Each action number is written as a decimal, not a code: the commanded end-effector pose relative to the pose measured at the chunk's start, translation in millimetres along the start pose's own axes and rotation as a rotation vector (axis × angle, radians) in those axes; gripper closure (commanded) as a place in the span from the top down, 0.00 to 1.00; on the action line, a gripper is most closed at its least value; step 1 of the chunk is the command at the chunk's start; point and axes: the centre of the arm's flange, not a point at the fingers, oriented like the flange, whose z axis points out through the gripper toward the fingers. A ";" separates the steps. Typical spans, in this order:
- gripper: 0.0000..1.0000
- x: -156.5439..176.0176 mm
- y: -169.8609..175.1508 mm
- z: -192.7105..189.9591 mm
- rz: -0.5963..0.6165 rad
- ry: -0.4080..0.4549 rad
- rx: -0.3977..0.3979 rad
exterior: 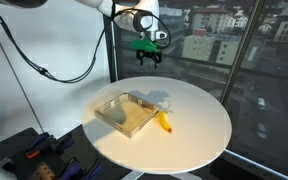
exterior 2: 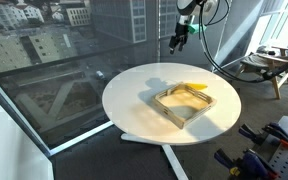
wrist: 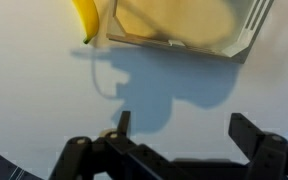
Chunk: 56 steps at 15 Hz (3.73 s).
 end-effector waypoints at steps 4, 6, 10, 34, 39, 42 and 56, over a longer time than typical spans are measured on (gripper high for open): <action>1.00 -32.6 -14.2 -13.2 -0.036 -0.069 0.041; 1.00 -38.9 -18.3 -17.9 -0.052 -0.063 0.041; 1.00 -47.4 -29.4 -30.8 -0.076 -0.055 0.051; 1.00 -38.4 -84.3 -34.1 0.079 0.100 0.005; 1.00 -37.9 -87.9 -39.8 0.078 0.118 0.008; 1.00 -39.2 -88.0 -41.7 0.071 0.114 0.005; 1.00 -43.9 -90.2 -40.0 0.036 -0.020 0.034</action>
